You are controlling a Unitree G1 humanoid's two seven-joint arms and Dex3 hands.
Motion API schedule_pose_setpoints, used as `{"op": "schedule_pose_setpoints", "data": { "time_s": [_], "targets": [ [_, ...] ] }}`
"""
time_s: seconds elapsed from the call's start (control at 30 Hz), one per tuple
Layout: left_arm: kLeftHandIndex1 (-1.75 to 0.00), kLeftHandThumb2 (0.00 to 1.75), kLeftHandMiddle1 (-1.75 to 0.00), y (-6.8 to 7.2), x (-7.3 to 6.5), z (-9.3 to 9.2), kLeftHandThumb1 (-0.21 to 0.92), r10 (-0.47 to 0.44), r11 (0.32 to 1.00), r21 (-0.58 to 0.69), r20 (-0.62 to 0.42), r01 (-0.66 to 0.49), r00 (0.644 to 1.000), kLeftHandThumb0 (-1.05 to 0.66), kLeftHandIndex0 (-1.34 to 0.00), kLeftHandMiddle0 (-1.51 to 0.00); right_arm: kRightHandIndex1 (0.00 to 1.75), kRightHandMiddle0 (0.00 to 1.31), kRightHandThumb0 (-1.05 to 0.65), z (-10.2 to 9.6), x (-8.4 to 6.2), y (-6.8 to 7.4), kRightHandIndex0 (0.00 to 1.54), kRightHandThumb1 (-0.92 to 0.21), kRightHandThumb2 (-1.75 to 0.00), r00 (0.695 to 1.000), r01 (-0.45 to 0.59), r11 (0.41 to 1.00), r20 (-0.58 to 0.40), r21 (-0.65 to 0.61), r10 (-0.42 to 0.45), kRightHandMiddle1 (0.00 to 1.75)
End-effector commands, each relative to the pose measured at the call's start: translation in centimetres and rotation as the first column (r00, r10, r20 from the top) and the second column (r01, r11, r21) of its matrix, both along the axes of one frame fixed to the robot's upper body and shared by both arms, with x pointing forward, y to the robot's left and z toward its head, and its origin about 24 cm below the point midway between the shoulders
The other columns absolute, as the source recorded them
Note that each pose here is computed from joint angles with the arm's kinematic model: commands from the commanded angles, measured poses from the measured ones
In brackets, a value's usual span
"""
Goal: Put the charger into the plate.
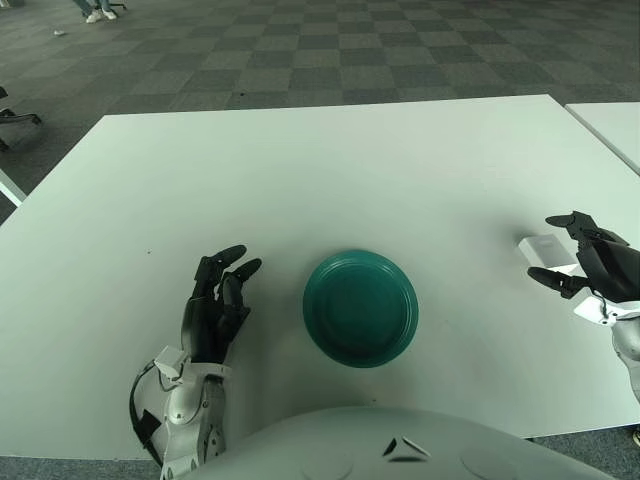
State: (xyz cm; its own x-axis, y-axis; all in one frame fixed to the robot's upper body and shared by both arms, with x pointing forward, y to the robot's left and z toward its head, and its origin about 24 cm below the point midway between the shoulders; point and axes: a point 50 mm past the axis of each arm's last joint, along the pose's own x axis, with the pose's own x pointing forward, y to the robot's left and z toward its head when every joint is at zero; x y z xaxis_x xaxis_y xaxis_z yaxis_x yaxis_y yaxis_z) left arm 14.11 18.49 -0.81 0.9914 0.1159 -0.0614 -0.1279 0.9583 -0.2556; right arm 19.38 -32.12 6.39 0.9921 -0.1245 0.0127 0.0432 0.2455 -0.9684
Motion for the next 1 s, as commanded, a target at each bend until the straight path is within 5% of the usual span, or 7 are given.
{"op": "schedule_pose_setpoints", "data": {
  "time_s": [0.0, 0.43, 0.7, 0.97],
  "targets": [
    [-1.2, 0.75, -0.98, 0.4, -0.4, -0.6, 0.92, 0.006, 1.0, 0.006, -0.051, -0.006, 0.999, -0.83, -0.17, -0.3, 0.2, 0.0, -0.81, -0.2, 0.4, -0.2, 0.39, -0.92, -0.41, 1.0, 0.001, 1.0, -0.016, -0.014, -0.002, 0.86],
    [-1.2, 0.73, -0.97, 0.5, -0.4, -0.6, 0.92, 0.011, 1.0, 0.005, -0.053, -0.011, 0.999, -0.83, -0.19, -0.31, 0.16, 0.0, -0.76, -0.3, 1.1, -0.4, 0.36, -0.92, -0.36, 0.997, -0.042, 0.996, -0.069, -0.075, 0.037, 0.84],
    [-1.2, 0.71, -0.97, 0.6, -0.4, -0.7, 0.92, 0.012, 1.0, -0.006, -0.053, -0.012, 0.999, -0.82, -0.19, -0.3, 0.13, 0.0, -0.76, 3.0, 2.4, -2.0, 0.35, -0.92, -0.34, 0.987, -0.107, 0.979, -0.139, -0.174, 0.084, 0.82],
    [-1.19, 0.71, -0.96, 0.7, -0.3, -0.7, 0.92, 0.012, 1.0, -0.023, -0.046, -0.013, 0.999, -0.81, -0.17, -0.3, 0.09, 0.0, -0.75, 4.1, 3.4, -2.3, 0.34, -0.92, -0.31, 0.969, -0.186, 0.947, -0.21, -0.26, 0.133, 0.74]
  ]
}}
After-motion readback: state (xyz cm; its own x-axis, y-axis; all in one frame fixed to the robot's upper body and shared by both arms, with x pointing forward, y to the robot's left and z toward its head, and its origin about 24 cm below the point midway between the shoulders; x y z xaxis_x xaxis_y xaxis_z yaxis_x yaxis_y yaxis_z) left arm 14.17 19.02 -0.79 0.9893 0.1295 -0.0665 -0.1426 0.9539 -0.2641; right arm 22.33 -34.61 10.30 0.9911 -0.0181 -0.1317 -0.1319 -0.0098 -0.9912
